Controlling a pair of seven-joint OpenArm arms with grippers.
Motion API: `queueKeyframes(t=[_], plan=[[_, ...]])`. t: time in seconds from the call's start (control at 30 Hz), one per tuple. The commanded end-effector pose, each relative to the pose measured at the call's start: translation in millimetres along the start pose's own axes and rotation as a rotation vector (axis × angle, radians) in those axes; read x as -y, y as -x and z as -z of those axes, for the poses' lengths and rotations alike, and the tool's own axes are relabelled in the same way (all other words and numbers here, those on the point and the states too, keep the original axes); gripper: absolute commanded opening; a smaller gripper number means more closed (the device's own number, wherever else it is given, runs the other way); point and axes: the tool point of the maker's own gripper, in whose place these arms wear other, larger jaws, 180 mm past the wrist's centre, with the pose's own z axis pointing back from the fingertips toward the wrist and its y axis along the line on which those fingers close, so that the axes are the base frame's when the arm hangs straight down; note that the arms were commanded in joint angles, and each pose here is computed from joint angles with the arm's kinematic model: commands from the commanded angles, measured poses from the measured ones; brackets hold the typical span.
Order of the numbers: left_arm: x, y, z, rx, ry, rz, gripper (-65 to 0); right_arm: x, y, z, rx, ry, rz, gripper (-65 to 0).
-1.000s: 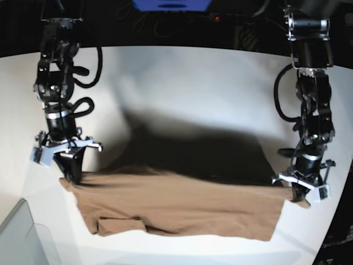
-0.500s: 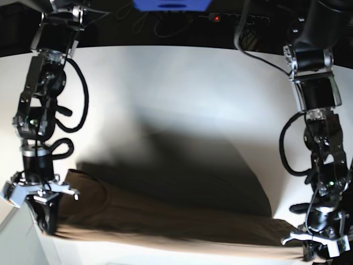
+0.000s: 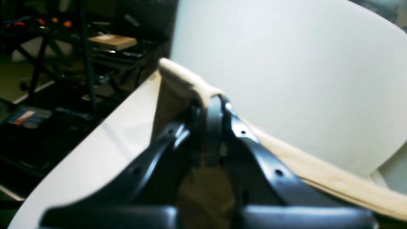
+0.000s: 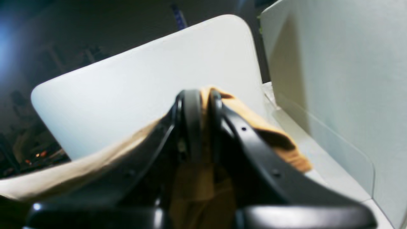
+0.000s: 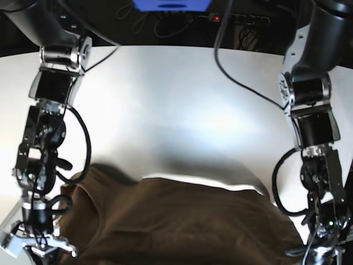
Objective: Layout the t-shirt on the table in an organized manner, then fold the t-shirt properly
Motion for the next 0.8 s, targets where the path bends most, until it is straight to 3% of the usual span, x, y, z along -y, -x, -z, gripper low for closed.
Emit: queueKeyframes(t=[0.0, 0.2, 0.47, 0.6, 0.7, 0.77], plan=[[0.7, -42.4, 6.2, 0.103, -0.003, 0.003, -65.0, -2.3, -27.9, 12.4, 0.087, -0.011, -0.001, -65.0], [8.1, -41.6, 32.4, 0.060, -0.005, -0.051, -65.0, -1.6, -28.8, 52.5, 0.071, -0.025, 0.028, -65.0], [25.0, -57.2, 48.0, 0.064, 0.015, -0.089, -65.0, -6.7, -73.4, 88.4, 0.134, -0.047, 0.004, -65.0], [31.1, -65.4, 46.8, 0.081, 0.029, -0.093, -65.0, -10.8, -87.4, 86.9, 0.163, -0.058, -0.005, -65.0], [33.1, -70.5, 40.5, 0.103, 0.036, -0.084, -65.0, -3.6, -64.6, 68.6, 0.124, -0.049, -0.016, -65.0], [25.6, -44.6, 32.2, 0.068, 0.025, -0.072, -65.0, -1.3, -44.9, 52.0, 0.089, -0.047, -0.025, -65.0]])
